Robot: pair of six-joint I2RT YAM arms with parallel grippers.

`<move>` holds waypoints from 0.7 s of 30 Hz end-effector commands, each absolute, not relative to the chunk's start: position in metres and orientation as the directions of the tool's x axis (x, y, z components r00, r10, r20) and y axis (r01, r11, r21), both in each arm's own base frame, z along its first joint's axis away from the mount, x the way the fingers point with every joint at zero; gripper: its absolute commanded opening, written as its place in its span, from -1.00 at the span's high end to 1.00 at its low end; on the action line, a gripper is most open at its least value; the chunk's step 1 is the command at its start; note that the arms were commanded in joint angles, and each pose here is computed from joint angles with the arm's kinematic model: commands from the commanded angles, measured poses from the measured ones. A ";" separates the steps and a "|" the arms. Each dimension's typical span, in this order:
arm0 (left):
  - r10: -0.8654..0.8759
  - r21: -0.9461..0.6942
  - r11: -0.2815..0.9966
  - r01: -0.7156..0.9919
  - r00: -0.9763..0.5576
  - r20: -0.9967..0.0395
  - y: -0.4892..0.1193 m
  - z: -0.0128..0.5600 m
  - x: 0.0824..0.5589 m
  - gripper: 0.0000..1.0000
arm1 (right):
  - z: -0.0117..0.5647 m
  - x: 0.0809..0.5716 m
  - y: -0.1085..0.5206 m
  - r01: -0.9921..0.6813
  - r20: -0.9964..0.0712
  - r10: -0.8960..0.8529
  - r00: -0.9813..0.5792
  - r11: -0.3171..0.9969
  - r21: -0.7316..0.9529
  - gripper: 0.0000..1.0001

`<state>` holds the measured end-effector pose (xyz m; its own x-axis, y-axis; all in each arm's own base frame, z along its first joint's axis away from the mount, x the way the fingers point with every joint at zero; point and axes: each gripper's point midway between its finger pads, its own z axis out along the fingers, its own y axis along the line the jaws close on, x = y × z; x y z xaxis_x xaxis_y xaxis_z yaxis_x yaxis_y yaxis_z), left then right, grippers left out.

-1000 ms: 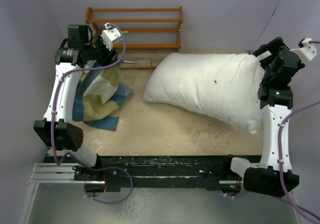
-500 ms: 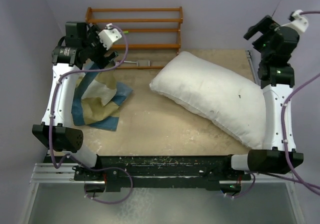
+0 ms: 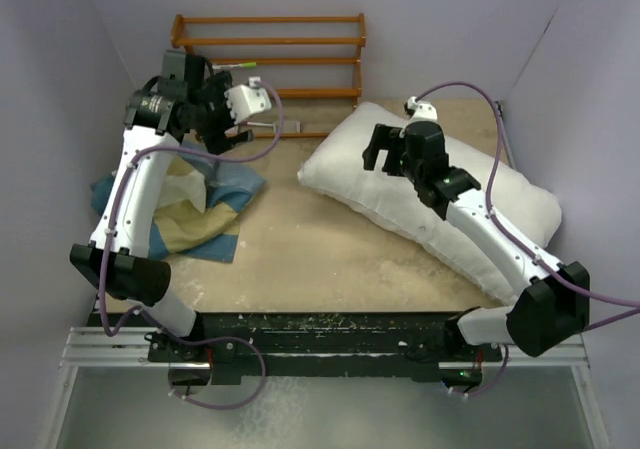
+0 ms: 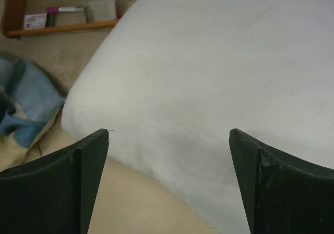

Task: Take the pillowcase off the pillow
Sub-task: Place the pillow at the center of the board, then move the pillowcase to the center of the board.

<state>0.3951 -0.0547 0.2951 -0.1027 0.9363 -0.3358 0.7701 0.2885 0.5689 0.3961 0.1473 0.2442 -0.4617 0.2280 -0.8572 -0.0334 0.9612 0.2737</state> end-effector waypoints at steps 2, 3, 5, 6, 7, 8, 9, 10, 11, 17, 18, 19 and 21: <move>0.523 0.102 0.482 0.870 -0.192 -0.830 -0.161 0.357 0.352 -0.99 | 0.321 0.382 0.173 -0.221 -0.909 0.330 -0.253 0.895 0.387 -0.95; 0.496 0.092 0.512 0.854 -0.206 -0.843 -0.163 0.365 0.357 -0.99 | 0.327 0.377 0.173 -0.242 -0.916 0.326 -0.233 0.893 0.380 -0.95; 0.515 0.149 0.598 0.788 -0.235 -0.825 -0.145 0.371 0.376 -0.99 | 0.340 0.369 0.170 -0.272 -0.929 0.316 -0.194 0.892 0.360 -0.94; 0.531 0.185 0.646 0.741 -0.261 -0.806 -0.127 0.370 0.387 -0.99 | 0.343 0.366 0.169 -0.279 -0.931 0.310 -0.192 0.892 0.354 -0.94; 0.533 0.201 0.690 0.695 -0.300 -0.791 -0.103 0.365 0.396 -0.99 | 0.345 0.363 0.168 -0.287 -0.935 0.299 -0.191 0.894 0.344 -0.94; 0.521 0.206 0.736 0.645 -0.347 -0.780 -0.073 0.359 0.403 -0.99 | 0.344 0.361 0.168 -0.289 -0.938 0.285 -0.200 0.897 0.334 -0.94; 0.506 0.202 0.775 0.599 -0.396 -0.766 -0.043 0.350 0.406 -0.99 | 0.343 0.361 0.168 -0.292 -0.941 0.272 -0.203 0.900 0.323 -0.94; 0.483 0.192 0.812 0.551 -0.450 -0.751 -0.008 0.338 0.406 -0.99 | 0.340 0.360 0.165 -0.283 -0.944 0.256 -0.207 0.908 0.309 -0.95; 0.466 0.193 0.842 0.504 -0.498 -0.731 0.024 0.325 0.404 -0.99 | 0.336 0.361 0.160 -0.261 -0.948 0.246 -0.204 0.919 0.295 -0.95; 0.379 0.279 0.925 0.257 -0.662 -0.646 0.163 0.227 0.361 -0.99 | 0.321 0.355 0.125 -0.116 -0.957 0.252 -0.143 0.956 0.270 -0.99; 0.374 0.285 0.926 0.246 -0.681 -0.629 0.170 0.208 0.357 -0.99 | 0.320 0.353 0.121 -0.102 -0.956 0.260 -0.133 0.956 0.274 -0.99; 0.369 0.291 0.928 0.235 -0.694 -0.619 0.173 0.191 0.355 -0.99 | 0.320 0.350 0.118 -0.094 -0.956 0.267 -0.121 0.956 0.279 -0.99; 0.338 0.286 0.938 0.198 -0.713 -0.615 0.180 0.159 0.360 -0.99 | 0.322 0.346 0.113 -0.081 -0.955 0.274 -0.109 0.956 0.283 -0.99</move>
